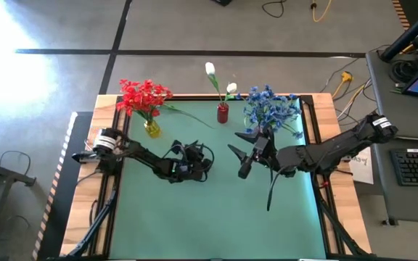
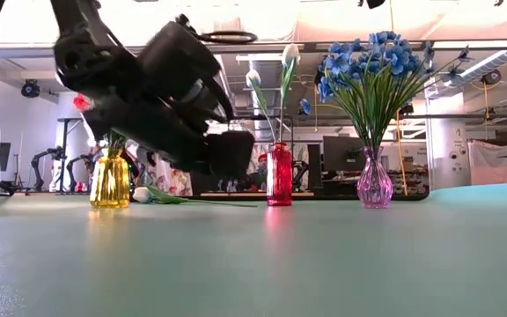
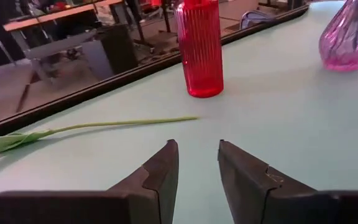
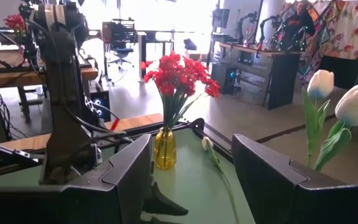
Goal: Sort flowers into vase by color
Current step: Put the white flower into the red vase
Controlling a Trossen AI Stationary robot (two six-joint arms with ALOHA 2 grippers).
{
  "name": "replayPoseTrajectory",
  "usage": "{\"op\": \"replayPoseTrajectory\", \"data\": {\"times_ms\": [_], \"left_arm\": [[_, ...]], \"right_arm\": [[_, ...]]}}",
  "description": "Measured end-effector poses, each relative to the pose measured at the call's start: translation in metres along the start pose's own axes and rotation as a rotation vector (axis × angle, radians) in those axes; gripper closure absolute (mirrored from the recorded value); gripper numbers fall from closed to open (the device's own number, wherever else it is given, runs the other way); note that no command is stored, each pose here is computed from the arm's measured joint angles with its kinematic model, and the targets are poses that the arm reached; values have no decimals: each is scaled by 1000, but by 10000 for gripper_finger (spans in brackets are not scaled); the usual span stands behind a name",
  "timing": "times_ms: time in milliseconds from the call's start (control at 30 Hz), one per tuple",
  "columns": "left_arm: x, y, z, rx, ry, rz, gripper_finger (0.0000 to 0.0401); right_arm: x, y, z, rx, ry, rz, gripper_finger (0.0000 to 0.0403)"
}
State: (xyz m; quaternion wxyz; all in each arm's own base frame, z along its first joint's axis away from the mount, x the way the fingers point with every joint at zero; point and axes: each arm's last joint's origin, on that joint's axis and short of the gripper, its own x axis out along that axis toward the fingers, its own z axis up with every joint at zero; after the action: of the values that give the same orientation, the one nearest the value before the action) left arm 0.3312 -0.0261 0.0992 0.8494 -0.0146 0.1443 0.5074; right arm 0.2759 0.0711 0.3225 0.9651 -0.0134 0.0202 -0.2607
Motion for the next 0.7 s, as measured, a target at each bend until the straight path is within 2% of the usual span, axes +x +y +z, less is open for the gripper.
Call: {"op": "replayPoseTrajectory", "data": {"times_ms": [333, 700], "left_arm": [[37, -14, -11, 94, 21, 91, 301], [62, -8, -6, 34, 4, 189, 301]], "right_arm": [[0, 0, 0, -4, 2, 0, 188], [0, 0, -1, -27, 10, -6, 188]]}}
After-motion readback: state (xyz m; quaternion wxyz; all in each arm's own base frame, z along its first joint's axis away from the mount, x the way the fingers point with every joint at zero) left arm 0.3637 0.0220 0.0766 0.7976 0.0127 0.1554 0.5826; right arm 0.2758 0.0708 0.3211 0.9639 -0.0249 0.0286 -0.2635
